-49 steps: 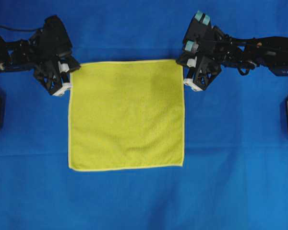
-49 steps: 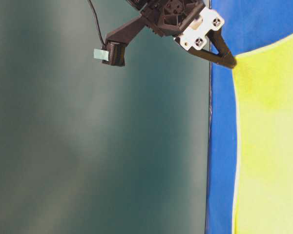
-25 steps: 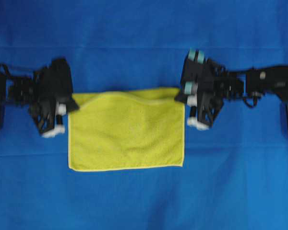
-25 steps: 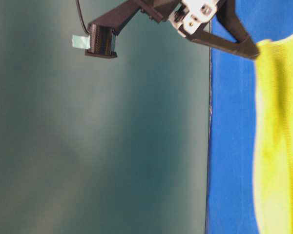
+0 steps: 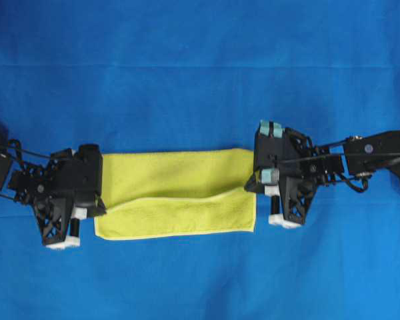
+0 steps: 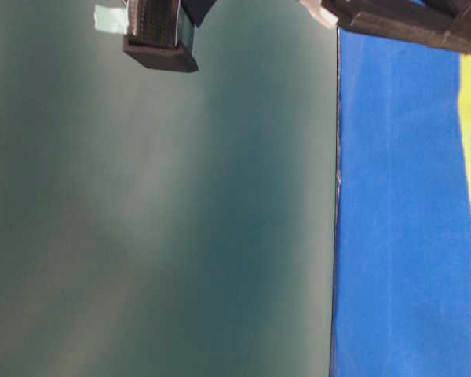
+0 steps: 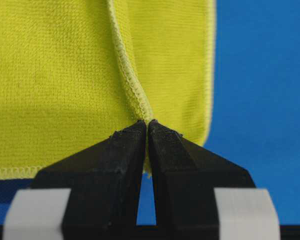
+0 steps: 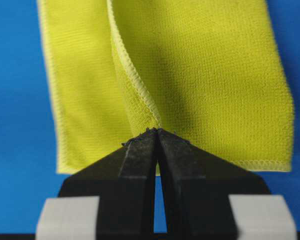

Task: Fold the yellow towel.
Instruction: 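Pull both top corners down toward the bottom edge, folding in half, then open both grippers and lift them off the folded edge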

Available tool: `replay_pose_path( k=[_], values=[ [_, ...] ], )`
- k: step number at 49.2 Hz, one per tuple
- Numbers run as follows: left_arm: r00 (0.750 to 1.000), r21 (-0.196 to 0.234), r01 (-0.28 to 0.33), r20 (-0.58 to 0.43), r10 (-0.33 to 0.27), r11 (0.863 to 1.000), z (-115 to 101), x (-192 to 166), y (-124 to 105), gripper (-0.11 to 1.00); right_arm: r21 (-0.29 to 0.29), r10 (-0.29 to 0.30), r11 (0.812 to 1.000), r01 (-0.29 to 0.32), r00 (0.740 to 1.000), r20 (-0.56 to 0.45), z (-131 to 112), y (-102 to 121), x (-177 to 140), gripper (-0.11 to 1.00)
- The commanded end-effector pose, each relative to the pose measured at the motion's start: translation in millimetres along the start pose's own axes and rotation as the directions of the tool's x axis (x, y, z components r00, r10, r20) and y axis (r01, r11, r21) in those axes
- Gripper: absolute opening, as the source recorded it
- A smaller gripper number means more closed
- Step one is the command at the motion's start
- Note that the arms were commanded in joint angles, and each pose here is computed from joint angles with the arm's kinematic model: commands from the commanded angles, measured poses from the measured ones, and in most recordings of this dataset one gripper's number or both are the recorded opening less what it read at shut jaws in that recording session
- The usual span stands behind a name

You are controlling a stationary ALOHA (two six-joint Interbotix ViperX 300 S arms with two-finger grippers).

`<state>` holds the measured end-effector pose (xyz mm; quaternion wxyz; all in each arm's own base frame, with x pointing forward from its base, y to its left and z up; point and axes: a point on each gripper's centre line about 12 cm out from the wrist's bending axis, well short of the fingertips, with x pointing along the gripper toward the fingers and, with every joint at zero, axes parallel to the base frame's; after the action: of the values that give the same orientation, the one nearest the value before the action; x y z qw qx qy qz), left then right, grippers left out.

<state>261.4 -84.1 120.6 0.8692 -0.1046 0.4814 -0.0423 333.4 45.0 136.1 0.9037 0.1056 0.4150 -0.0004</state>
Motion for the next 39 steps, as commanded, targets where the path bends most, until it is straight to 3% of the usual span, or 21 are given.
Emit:
replay_pose_path(
  k=[1, 12, 34, 36, 39],
  values=[
    [0.999, 0.018, 0.027, 0.023, -0.028, 0.999, 8, -2, -12, 0.02, -0.002, 0.015, 1.000, -0.015, 1.000, 0.024, 5, 5, -4, 0.01],
    [0.998, 0.051, 0.051, 0.018, -0.052, 0.997, 4, -2, -23, 0.02, -0.017, 0.032, 0.999, -0.031, 0.999, 0.027, 4, 13, -4, 0.01],
    [0.997, 0.048, 0.061, 0.042, -0.063, 0.997, 7, -2, -25, 0.03, -0.008, 0.046, 0.999, -0.046, 0.998, 0.032, 4, 19, -4, 0.02],
    [0.997, 0.046, 0.063, 0.044, -0.065, 0.997, 8, -2, -25, 0.09, -0.011, 0.051, 0.999, -0.051, 0.998, 0.033, 5, 21, -4, 0.09],
    [0.997, 0.050, 0.067, 0.044, -0.069, 0.996, 8, -2, -27, 0.24, -0.019, 0.059, 0.998, -0.058, 0.998, 0.031, 4, 25, -4, 0.28]
  ],
)
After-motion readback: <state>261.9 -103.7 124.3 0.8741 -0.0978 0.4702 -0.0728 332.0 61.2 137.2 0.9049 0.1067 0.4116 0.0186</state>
